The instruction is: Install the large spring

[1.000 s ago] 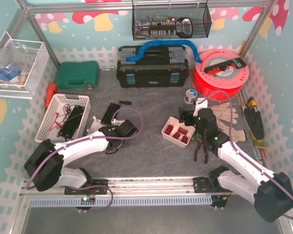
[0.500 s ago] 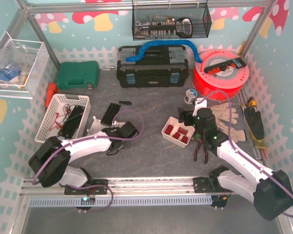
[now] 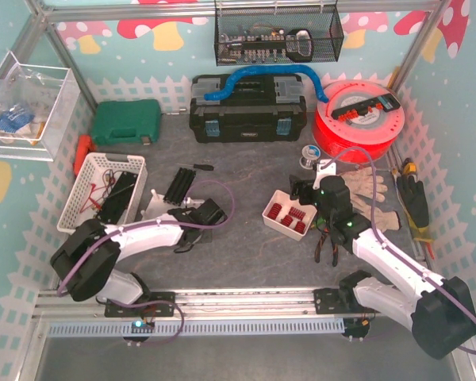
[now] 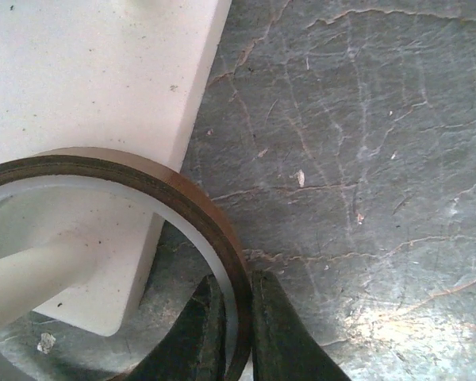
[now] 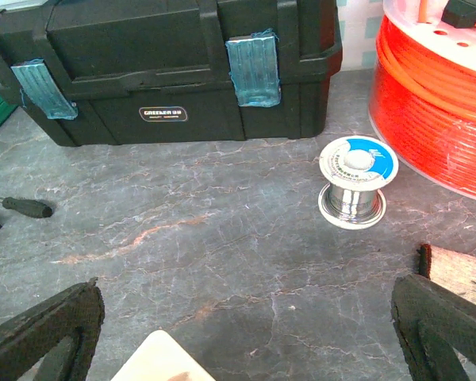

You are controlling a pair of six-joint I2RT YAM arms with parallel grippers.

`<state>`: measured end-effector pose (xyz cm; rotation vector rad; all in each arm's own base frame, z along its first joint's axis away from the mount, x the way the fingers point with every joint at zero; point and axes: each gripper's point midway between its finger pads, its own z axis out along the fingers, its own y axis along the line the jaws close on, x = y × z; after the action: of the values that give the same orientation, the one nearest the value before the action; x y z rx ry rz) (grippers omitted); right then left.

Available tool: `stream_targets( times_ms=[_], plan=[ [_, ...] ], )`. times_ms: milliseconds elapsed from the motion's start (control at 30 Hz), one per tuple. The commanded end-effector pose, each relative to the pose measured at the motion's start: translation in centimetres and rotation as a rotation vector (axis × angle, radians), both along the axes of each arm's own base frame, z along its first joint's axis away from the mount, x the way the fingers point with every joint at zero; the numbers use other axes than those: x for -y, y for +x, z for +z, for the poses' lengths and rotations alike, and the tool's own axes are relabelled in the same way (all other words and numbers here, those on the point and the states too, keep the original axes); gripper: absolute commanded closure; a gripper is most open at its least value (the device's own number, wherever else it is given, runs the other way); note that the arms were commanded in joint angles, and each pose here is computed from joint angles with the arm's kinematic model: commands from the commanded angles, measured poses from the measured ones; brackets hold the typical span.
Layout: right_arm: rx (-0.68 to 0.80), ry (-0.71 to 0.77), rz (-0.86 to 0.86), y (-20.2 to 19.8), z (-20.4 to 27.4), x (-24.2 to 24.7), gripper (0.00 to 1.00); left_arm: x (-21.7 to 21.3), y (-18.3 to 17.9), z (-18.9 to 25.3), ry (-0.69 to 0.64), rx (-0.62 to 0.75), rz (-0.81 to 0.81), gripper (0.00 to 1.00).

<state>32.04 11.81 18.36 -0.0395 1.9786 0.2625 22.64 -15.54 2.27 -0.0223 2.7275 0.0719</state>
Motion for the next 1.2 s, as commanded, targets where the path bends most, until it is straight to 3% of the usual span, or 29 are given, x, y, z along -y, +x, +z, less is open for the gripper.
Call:
stream_targets(
  times_ms=[0,367,567,733,1033,1167],
  plan=[
    [0.009,0.009,-0.008,0.1,0.1,-0.1,0.02,-0.1,0.1,0.8,0.0,0.007,-0.009,0.9],
    [0.0,0.011,0.029,0.1,0.0,-0.8,0.02,-0.1,0.7,5.1,0.004,0.054,-0.04,0.98],
    [0.001,0.039,0.153,-0.2,-0.5,-3.6,0.03,1.0,1.9,10.0,-0.062,0.14,-0.055,1.0],
    [-0.028,-0.022,0.198,-0.2,-1.5,-5.8,0.03,1.5,3.6,14.3,-0.105,0.262,-0.063,1.0],
    [0.051,-0.002,0.45,-2.7,-0.7,-11.6,0.03,-0.3,12.8,20.4,-0.254,0.536,0.022,1.0],
    [0.076,-0.005,0.476,-3.3,-0.5,-12.4,0.03,-2.6,17.3,20.1,-0.259,0.6,0.086,1.0]
  ],
)
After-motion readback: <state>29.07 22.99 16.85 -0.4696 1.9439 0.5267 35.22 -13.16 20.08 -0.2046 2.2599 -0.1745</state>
